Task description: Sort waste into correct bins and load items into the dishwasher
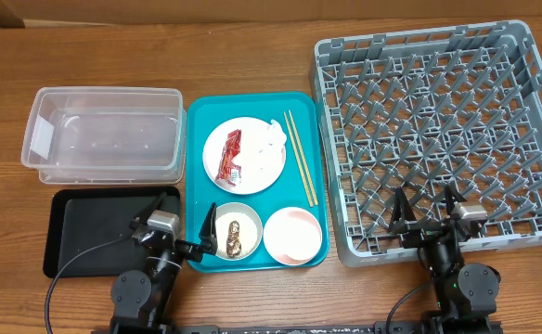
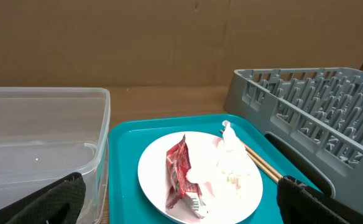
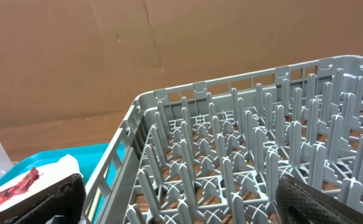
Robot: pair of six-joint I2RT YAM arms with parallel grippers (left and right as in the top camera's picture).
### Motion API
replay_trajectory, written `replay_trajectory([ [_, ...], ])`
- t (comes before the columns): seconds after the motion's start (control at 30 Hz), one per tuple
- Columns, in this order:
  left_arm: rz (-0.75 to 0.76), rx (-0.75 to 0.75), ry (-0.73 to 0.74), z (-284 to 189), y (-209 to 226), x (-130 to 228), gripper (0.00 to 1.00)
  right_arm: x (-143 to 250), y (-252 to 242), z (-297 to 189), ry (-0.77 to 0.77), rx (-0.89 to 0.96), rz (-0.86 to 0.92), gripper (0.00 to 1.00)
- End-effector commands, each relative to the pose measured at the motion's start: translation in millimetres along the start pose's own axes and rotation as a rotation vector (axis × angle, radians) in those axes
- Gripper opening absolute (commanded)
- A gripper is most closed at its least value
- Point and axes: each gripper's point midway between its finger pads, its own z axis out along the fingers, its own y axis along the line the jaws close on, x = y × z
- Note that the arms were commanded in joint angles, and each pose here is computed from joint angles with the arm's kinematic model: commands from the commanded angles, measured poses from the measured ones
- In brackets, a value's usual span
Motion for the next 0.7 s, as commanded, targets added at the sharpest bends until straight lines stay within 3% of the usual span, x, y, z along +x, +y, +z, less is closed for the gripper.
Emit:
replay_trajectory([
  [0.0,-0.003,0.008,-0.006,-0.3,-1.0,-0.4,1.0,1.4,-0.9,0.3,-0.005,0.002,0.0,1.0],
  [0.67,-0.003,0.008,-0.006,-0.3,-1.0,-0.4,1.0,1.4,-0.9,0.3,-0.005,0.002,0.0,1.0],
])
